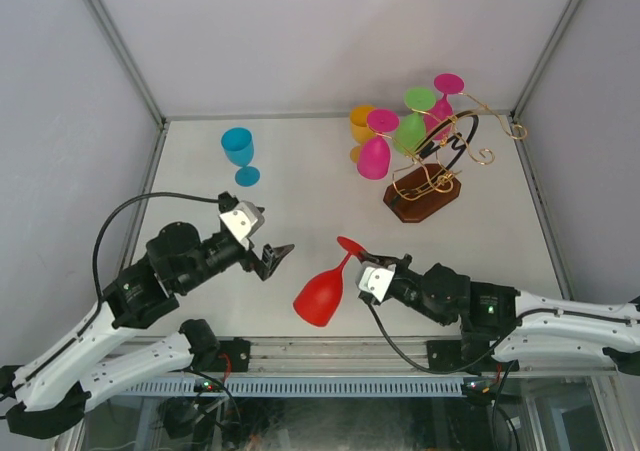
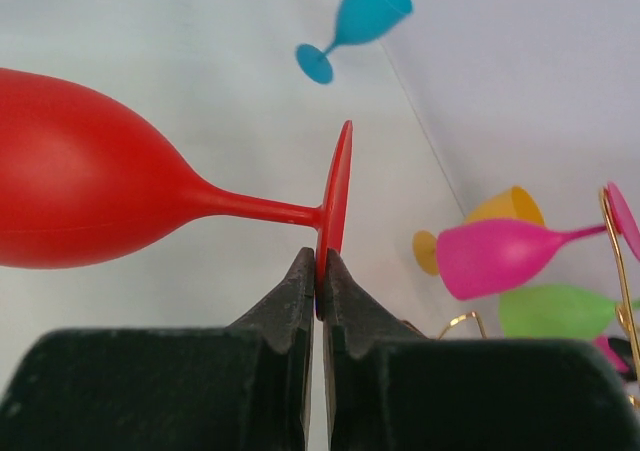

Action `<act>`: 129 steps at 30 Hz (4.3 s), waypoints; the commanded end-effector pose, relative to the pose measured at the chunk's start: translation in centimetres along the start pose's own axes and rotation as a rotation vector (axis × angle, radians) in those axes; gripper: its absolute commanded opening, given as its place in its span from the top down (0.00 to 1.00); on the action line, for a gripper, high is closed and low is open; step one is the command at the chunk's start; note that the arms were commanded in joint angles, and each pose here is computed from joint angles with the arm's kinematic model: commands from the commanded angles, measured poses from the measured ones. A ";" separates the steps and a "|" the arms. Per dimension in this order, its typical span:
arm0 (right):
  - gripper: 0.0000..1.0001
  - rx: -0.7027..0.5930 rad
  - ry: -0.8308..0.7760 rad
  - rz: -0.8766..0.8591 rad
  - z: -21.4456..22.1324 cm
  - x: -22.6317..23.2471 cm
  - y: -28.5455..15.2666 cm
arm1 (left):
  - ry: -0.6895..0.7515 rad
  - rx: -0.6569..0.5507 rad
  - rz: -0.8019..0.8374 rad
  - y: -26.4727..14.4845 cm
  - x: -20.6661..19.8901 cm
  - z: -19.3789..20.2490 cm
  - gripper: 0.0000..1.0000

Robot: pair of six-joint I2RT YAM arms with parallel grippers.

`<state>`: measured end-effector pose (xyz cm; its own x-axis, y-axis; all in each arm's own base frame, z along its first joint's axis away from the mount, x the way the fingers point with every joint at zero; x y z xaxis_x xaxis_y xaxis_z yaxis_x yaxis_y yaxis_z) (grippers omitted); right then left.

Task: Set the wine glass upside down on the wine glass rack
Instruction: Turn the wine glass upside down at the wine rack.

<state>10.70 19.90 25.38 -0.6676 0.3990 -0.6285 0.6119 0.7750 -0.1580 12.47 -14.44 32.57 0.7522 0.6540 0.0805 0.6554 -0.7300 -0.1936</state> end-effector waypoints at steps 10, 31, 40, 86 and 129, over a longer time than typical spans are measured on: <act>1.00 -0.149 0.019 -0.295 -4.7 0.2 -1.7 | 0.327 -0.052 0.254 3.3 -2.5 -0.1 0.13; 1.00 -0.154 0.002 -0.358 -4.8 0.2 -2.7 | 0.495 -0.160 0.309 2.2 -4.8 0.0 0.22; 1.00 -0.189 -0.029 -0.369 -5.4 -0.3 -3.2 | 0.580 -0.141 0.298 2.6 -4.9 0.5 0.22; 1.00 -0.179 -0.195 -0.377 -7.3 -1.0 0.7 | 0.692 -0.083 0.410 3.6 -7.8 1.3 0.92; 0.24 -0.093 0.969 0.015 -5.7 -2.4 -2.0 | 0.594 -0.011 0.041 3.6 -3.6 0.6 1.00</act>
<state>8.77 19.28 31.38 -0.7988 0.6010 0.0261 0.5957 0.7964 -0.1046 11.67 -19.54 29.15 0.7116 0.2906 0.6397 0.5746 -0.7647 -0.2917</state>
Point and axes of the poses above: each gripper's point midway between its finger pads, its own y axis out along the fingers, its own x axis along the line the jaws close on, z = x × y, the point moved 7 cm from there along -y, back along the fingers, and after that the axes turned 1 degree about -y, right-handed, at the moved point
